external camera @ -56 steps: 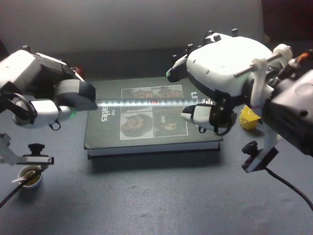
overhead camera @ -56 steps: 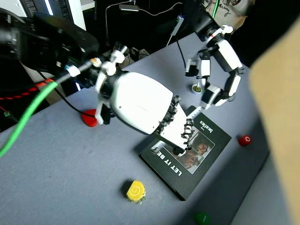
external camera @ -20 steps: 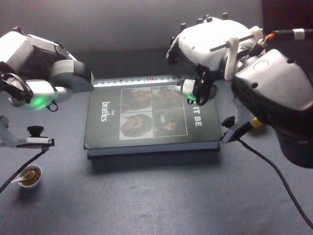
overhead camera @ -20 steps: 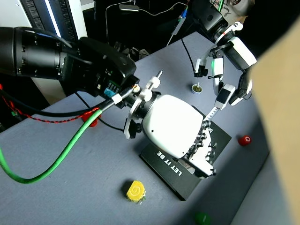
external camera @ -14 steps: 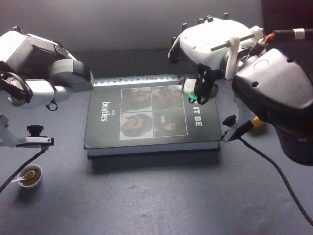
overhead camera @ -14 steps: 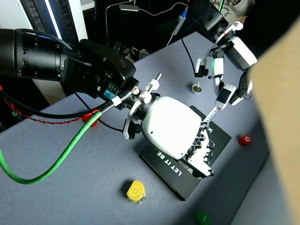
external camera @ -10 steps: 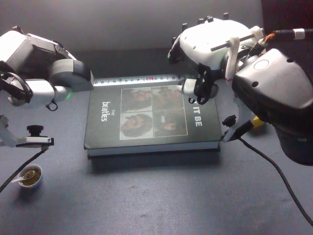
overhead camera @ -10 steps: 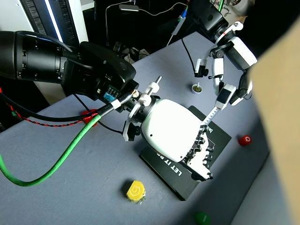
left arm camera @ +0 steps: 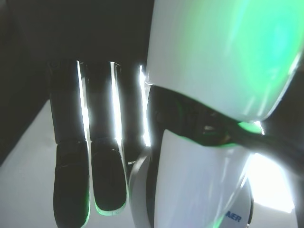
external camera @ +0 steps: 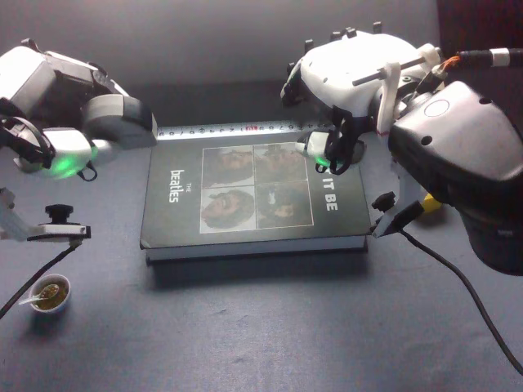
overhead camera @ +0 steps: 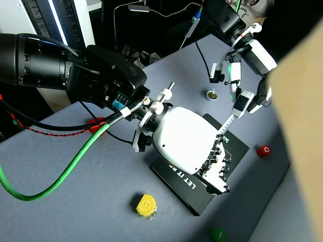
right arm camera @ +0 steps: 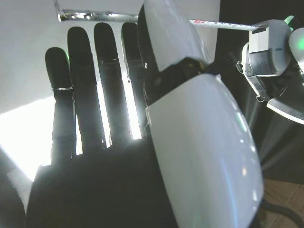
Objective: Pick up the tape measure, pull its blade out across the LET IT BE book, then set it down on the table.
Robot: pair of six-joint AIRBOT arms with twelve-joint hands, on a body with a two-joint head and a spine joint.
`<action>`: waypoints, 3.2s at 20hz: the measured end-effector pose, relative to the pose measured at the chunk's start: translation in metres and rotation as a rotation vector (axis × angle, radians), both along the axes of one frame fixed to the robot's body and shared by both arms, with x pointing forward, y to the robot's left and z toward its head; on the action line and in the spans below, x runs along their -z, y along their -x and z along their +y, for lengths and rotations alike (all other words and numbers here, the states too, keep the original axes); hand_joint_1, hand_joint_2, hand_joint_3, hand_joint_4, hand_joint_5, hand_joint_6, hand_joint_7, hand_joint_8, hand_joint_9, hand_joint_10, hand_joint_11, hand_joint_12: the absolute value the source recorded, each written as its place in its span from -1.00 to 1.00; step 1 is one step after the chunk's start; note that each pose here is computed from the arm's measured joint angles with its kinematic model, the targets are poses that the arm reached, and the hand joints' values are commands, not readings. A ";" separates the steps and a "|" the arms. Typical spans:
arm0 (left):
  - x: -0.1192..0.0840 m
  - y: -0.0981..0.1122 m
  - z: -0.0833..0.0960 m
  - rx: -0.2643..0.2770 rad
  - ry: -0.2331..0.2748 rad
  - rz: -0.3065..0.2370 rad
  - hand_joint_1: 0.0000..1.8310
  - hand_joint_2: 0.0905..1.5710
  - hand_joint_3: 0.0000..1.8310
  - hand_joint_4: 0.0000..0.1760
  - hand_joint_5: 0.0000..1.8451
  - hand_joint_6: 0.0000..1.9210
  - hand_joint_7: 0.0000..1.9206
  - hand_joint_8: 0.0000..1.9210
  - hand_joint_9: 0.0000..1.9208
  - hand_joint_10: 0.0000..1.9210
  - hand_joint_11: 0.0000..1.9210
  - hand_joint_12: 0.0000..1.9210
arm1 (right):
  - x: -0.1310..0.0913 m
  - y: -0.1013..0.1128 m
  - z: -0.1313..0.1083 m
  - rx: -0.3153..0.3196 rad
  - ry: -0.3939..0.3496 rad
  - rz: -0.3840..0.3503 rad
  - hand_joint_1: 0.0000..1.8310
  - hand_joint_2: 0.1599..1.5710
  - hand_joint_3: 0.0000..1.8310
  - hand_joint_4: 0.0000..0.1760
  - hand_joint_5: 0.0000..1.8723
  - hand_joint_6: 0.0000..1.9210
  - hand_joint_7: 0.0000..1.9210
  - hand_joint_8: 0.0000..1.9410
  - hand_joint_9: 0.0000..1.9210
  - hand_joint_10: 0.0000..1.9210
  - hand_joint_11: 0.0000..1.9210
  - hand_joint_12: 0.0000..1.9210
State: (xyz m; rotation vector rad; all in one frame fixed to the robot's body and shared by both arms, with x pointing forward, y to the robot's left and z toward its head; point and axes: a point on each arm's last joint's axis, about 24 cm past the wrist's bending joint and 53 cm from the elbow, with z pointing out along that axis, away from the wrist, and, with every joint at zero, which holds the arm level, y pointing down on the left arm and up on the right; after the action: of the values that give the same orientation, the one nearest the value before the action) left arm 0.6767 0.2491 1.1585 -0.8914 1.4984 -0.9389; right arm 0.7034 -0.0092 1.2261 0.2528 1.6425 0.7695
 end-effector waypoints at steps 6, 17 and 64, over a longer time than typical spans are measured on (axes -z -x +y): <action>0.000 0.000 0.001 -0.003 0.002 0.001 0.51 0.36 -1.00 -1.00 0.06 -0.21 0.10 -0.07 -0.04 0.31 -0.05 0.03 | 0.001 0.001 0.001 -0.005 0.005 -0.002 0.15 0.39 -1.00 -1.00 -0.23 -0.99 -0.23 -0.99 -0.28 -0.98 -0.77 0.27; 0.000 0.000 0.001 -0.004 0.003 0.002 0.51 0.36 -1.00 -1.00 0.09 -0.21 0.08 -0.06 -0.04 0.31 -0.04 0.04 | -0.003 0.001 0.002 -0.011 0.010 -0.025 0.15 0.39 -1.00 -1.00 -0.22 -0.99 -0.23 -1.00 -0.29 -0.98 -0.79 0.26; 0.002 0.000 -0.006 0.022 0.002 0.016 0.51 0.37 -1.00 -1.00 0.03 -0.12 0.12 -0.14 -0.06 0.34 -0.09 0.06 | 0.005 0.017 -0.033 -0.031 0.065 -0.039 0.29 0.47 -1.00 -1.00 -0.19 0.31 -0.06 0.24 -0.19 -0.03 -0.33 0.51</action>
State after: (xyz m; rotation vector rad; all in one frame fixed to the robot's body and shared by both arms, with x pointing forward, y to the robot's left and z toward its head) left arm 0.6771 0.2427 1.1567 -0.8881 1.5238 -0.9514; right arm 0.6868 -0.0424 1.2207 0.1654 1.6344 0.7385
